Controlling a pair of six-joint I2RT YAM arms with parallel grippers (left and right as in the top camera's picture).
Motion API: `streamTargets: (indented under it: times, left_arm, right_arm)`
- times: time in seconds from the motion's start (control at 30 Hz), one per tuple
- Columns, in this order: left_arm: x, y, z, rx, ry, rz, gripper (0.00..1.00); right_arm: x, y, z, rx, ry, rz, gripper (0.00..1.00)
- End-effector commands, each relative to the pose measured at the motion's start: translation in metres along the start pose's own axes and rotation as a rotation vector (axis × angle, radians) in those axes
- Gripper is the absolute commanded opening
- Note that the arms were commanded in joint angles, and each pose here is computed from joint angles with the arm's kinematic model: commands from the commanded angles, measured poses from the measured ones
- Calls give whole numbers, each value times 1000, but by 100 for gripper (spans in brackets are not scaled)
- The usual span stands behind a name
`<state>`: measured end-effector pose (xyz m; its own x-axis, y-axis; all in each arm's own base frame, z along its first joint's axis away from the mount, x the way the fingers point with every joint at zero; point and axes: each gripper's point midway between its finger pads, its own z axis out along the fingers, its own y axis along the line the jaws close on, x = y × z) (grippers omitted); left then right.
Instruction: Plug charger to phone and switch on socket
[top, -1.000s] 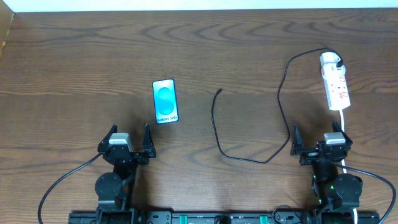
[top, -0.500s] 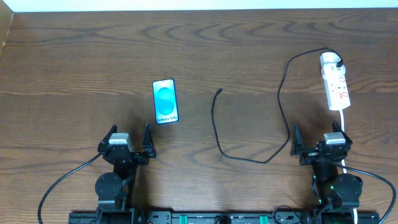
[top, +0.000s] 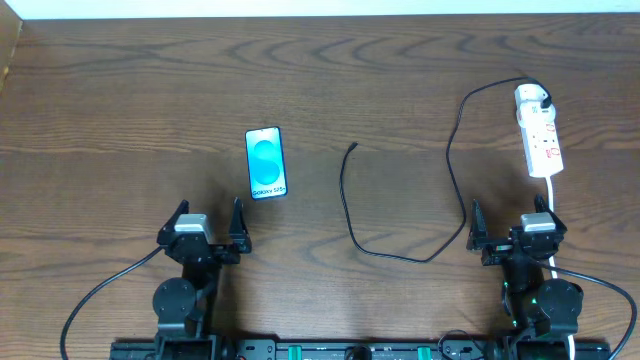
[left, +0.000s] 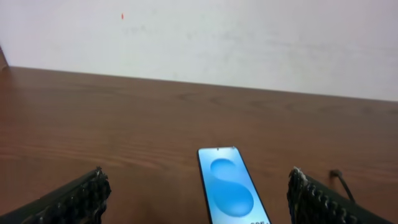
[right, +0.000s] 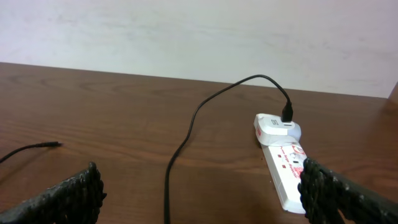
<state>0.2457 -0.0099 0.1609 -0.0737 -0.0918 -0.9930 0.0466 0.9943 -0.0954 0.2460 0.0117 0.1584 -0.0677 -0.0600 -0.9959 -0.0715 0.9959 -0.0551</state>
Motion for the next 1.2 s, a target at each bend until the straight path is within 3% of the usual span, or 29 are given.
streamTargets:
  times: [0.0, 0.47, 0.67, 0.8, 1.03, 1.17]
  left_arm:
    - [-13, -2, -1, 7, -28, -3, 93]
    - [-97, -32, 32, 131, 100, -13, 93]
    - [-142, -39, 78, 132, 325, -40, 93]
    - [-155, -47, 98, 138, 448, -49, 93]
    - [-143, -71, 137, 158, 724, -40, 93]
    - [-100, -73, 146, 89, 924, 20, 93]
  right_arm:
    - [1, -1, 0, 8, 1, -8, 99]
    - [1, -1, 0, 7, 2, -8, 99]
    - [1, -1, 0, 8, 1, -8, 99]
    - [1, -1, 0, 8, 2, -8, 99]
    - [1, -1, 0, 8, 1, -8, 99]
    - [1, -1, 0, 8, 2, -8, 99]
